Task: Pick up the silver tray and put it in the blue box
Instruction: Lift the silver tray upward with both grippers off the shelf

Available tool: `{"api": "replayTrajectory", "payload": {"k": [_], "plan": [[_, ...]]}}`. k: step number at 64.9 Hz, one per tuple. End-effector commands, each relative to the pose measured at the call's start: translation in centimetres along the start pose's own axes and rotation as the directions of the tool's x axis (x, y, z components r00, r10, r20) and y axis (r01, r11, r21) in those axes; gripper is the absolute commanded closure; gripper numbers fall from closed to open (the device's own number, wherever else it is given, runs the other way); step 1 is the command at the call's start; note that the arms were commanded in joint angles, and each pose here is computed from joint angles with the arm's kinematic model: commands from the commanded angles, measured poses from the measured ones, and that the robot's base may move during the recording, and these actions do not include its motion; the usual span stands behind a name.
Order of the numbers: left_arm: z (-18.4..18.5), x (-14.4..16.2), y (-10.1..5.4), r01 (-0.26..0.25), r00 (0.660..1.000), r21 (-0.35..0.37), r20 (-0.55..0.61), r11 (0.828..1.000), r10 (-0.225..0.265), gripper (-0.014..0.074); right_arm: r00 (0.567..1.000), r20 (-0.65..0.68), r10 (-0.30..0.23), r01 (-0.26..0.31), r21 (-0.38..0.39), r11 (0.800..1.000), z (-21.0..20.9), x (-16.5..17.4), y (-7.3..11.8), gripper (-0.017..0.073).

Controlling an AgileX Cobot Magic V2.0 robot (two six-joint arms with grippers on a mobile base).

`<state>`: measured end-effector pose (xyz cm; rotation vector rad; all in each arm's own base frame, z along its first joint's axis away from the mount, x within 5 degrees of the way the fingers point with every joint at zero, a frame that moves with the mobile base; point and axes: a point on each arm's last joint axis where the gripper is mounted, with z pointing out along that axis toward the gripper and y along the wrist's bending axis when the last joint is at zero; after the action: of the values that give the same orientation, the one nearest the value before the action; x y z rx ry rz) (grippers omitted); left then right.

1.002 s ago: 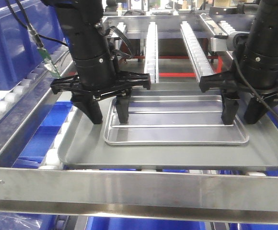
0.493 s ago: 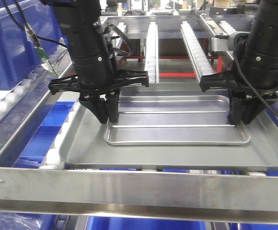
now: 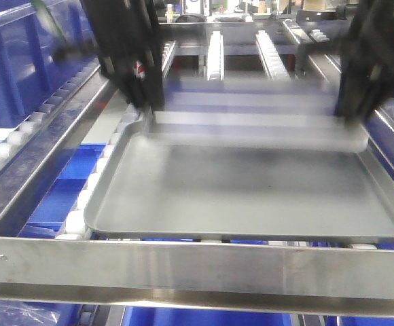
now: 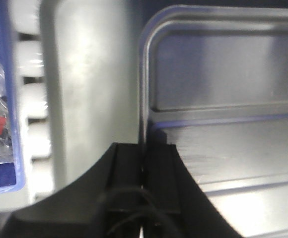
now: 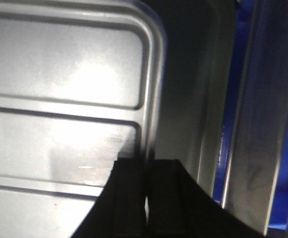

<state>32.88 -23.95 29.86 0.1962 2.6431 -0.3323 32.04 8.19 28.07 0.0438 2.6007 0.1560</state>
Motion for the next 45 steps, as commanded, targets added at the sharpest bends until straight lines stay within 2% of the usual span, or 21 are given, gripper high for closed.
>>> {"api": "replayTrajectory", "payload": {"k": [1,7,12,19,23,29,39,45], "plan": [[-5.4,-0.5,0.0,-0.064,0.993,-0.03,0.097,0.998,0.066,0.0689,0.992,0.121,-0.039,0.039,0.002,0.999,-4.7,-0.7,-0.2,0.0503],[-7.2,0.5,-0.7,-0.123,0.987,-0.077,0.096,0.989,0.13,0.0689,0.986,0.158,-0.049,0.052,-0.014,0.999,-7.1,0.0,0.0,0.0503],[-8.8,1.4,-1.7,-0.138,0.981,-0.082,0.123,0.987,0.147,0.0689,0.984,0.166,-0.063,0.067,-0.022,0.997,-8.8,0.9,0.2,0.0503],[-11.2,3.0,-3.2,-0.182,0.97,-0.034,0.155,0.983,0.185,0.0689,0.981,0.181,-0.07,0.077,-0.03,0.997,-10.9,2.7,0.2,0.0503],[-12.1,3.9,-3.5,-0.196,0.968,-0.014,0.158,0.981,0.195,0.0689,0.979,0.192,-0.074,0.082,-0.032,0.996,-12.0,3.6,0.0,0.0503],[-13.2,5.5,-3.4,-0.207,0.967,0.01,0.154,0.978,0.203,0.0689,0.974,0.213,-0.078,0.088,-0.037,0.995,-13.5,4.8,-0.4,0.0503],[-15.0,8.1,-2.5,-0.212,0.967,0.041,0.151,0.976,0.203,0.0689,0.965,0.253,-0.067,0.081,-0.047,0.996,-16.2,6.3,-1.2,0.0503],[-17.1,9.3,-2.1,-0.23,0.959,0.074,0.188,0.97,0.212,0.0689,0.958,0.282,-0.059,0.078,-0.055,0.995,-17.7,7.1,-1.6,0.0503]]}}
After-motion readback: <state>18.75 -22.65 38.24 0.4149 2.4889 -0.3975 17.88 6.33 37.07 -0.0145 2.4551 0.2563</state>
